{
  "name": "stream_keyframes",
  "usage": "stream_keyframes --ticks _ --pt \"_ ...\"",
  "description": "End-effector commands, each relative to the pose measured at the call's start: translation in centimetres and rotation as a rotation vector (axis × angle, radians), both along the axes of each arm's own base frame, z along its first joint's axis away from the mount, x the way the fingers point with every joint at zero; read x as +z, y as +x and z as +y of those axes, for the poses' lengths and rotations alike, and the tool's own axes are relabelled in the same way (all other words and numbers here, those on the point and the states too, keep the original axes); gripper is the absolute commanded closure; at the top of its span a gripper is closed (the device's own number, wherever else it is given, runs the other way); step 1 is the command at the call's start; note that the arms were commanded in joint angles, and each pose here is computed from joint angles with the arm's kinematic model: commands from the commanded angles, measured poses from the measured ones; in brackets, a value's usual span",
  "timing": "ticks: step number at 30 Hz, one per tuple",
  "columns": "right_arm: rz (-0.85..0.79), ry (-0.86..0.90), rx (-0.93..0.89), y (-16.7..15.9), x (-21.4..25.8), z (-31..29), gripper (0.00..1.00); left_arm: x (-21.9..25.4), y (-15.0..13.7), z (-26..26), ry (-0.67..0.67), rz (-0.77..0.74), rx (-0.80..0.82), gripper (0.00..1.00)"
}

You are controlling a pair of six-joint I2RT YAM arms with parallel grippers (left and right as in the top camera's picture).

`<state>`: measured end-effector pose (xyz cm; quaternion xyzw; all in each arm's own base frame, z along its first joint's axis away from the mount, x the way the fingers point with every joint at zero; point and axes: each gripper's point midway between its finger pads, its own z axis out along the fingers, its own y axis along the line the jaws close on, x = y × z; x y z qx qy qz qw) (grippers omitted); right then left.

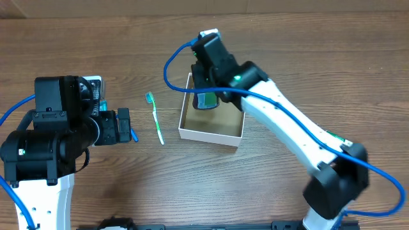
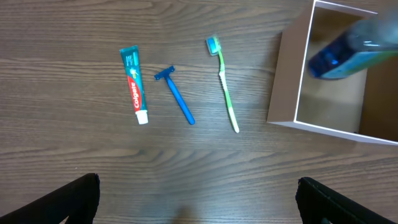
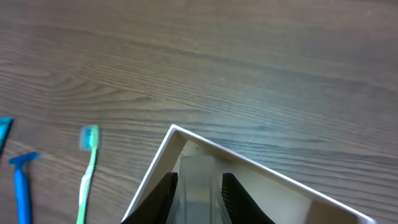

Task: Pack container
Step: 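Carry the soap bottle left and lower it into the white box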

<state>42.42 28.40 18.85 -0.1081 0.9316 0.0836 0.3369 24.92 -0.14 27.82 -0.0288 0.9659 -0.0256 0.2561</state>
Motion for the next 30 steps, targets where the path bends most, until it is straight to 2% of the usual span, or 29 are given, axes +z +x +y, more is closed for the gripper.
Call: stream_keyframes --ticks 1,7,10,13,16,17,18,30 --pt "-0.099 0.079 -0.040 1.5 3.5 0.6 0.96 0.9 0.2 0.3 0.019 -0.027 -0.009 0.00" --pt "-0.115 0.096 -0.046 2.5 2.9 1.1 0.96 0.8 0.2 0.3 0.019 -0.027 -0.009 0.00" --pt "-0.069 0.073 -0.035 2.3 1.0 1.3 0.94 0.8 0.2 0.3 0.019 -0.027 -0.009 0.00" --pt "-0.017 0.069 -0.011 1.8 -0.6 1.7 0.78 0.9 0.2 0.3 0.019 -0.027 -0.009 0.00" --pt "0.008 0.068 0.001 1.4 -1.4 1.9 0.69 0.8 0.2 0.3 0.019 -0.027 -0.009 0.00" --pt "0.011 0.066 0.001 1.4 -1.4 1.8 0.59 0.8 0.2 0.3 0.019 -0.027 -0.009 0.00" --pt "0.012 0.064 0.001 1.3 -1.5 1.8 0.55 0.8 0.2 0.3 0.019 -0.027 -0.009 0.00" --pt "0.015 0.061 0.001 1.3 -1.5 1.7 0.53 0.8 0.2 0.3 0.019 -0.026 -0.009 0.00"
